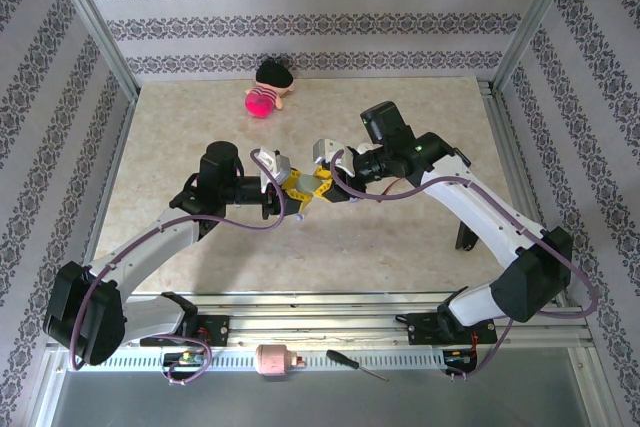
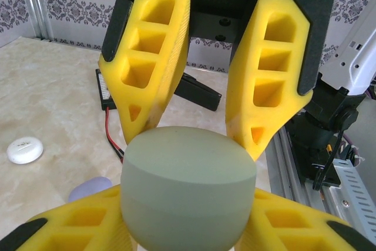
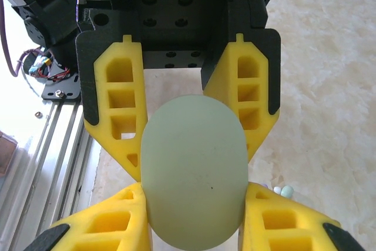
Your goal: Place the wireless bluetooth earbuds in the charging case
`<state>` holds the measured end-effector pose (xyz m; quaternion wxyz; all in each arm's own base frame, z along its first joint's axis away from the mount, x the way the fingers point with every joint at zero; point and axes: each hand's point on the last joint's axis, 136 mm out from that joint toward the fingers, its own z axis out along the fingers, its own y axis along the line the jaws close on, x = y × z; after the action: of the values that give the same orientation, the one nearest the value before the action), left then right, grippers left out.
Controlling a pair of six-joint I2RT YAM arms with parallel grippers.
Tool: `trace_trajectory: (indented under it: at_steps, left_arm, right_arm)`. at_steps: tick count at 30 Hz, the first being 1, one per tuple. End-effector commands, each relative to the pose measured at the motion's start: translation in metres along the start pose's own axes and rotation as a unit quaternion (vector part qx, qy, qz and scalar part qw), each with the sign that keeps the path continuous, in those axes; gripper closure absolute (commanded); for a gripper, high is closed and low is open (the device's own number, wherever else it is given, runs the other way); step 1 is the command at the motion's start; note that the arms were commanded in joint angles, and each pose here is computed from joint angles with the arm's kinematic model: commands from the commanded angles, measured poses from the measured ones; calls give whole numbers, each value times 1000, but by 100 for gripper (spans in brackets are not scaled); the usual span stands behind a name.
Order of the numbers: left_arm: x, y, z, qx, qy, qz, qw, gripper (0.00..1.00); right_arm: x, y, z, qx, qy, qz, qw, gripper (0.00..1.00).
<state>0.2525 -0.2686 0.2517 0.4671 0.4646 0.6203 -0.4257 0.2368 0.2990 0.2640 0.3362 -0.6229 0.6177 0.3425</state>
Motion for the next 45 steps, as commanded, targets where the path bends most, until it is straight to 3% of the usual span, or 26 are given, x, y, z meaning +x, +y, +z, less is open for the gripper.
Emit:
trace_trajectory:
  at_steps: [1,6,9,12,26,31,45]
  left_arm:
    - [-13,-6,1,16,-11,17,1000,61]
    - [-14,-6,1,14,-17,16,1000,63]
    - [-13,-6,1,10,-17,16,1000,46]
    - [-15,-6,0,10,-18,17,1000,45]
    - [-10,-9,0,16,-12,16,1000,68]
    - [-15,-10,-1,16,-25,17,999,70]
    - [-15,-10,-4,3,-43,8,999,71]
  right_arm:
    - [-10,7,-3,-3,-7,-15,1000,73]
    - [-10,7,-3,-1,-6,-17,1000,73]
    - [-10,7,-3,-3,-7,-18,1000,73]
    - [-10,8,-3,-5,-7,-16,1000,73]
    - [-15,10,-6,-3,-16,-21,1000,72]
    - [-16,5,-7,6,-19,-20,1000,56]
    - [-19,-8,-12,37,-25,1,999,39]
